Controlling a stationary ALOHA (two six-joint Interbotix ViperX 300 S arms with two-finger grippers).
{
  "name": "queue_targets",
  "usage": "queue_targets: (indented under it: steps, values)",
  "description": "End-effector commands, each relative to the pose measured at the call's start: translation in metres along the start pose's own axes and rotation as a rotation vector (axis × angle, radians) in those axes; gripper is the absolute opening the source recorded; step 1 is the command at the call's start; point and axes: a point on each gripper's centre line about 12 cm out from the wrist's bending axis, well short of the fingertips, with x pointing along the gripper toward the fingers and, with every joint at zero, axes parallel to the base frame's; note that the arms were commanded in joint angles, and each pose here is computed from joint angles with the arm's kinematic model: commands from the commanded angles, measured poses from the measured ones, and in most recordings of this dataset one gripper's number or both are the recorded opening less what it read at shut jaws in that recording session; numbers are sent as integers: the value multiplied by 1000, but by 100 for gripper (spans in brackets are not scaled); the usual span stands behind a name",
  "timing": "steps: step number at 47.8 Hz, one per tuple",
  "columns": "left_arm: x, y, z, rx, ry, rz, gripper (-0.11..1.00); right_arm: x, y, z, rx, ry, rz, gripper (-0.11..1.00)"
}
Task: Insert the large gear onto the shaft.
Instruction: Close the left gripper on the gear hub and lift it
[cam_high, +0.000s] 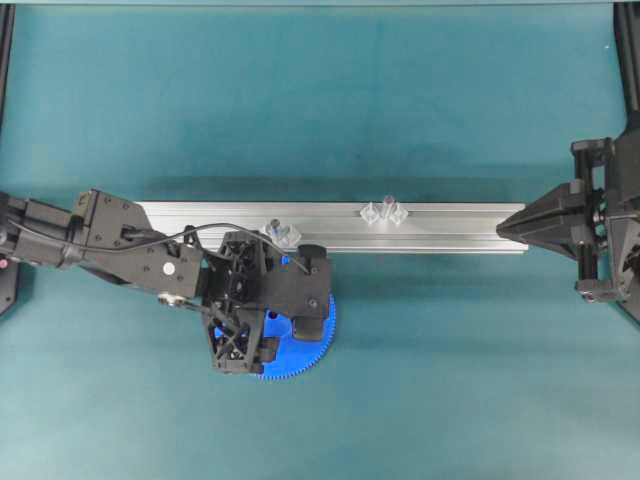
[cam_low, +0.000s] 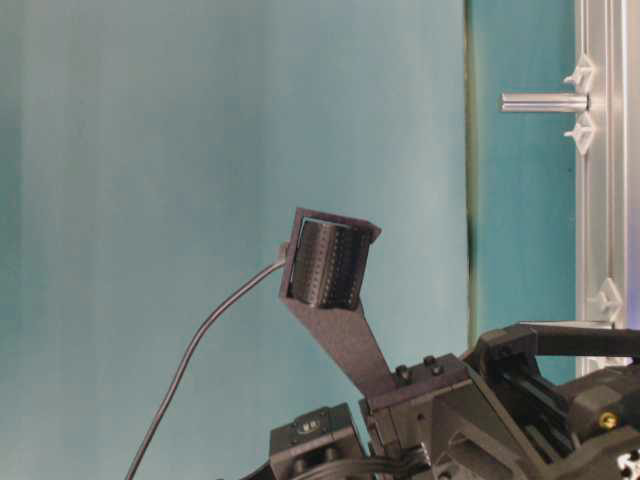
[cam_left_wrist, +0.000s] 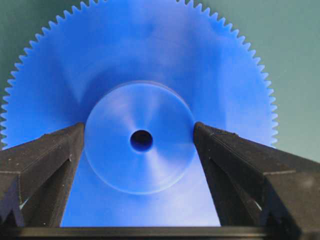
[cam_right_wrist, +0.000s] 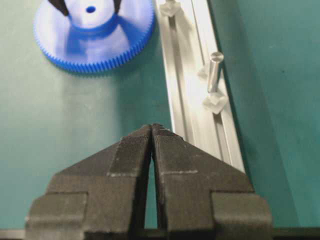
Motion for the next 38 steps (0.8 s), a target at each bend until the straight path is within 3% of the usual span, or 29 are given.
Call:
queue_targets:
  steps: [1,38]
  values:
    - [4,-8,-3,20,20,-6,91,0,0,4,18,-11,0,10]
    - [8,-8,-10,75,92,-1,91,-12,0,1,22,-35,4,10]
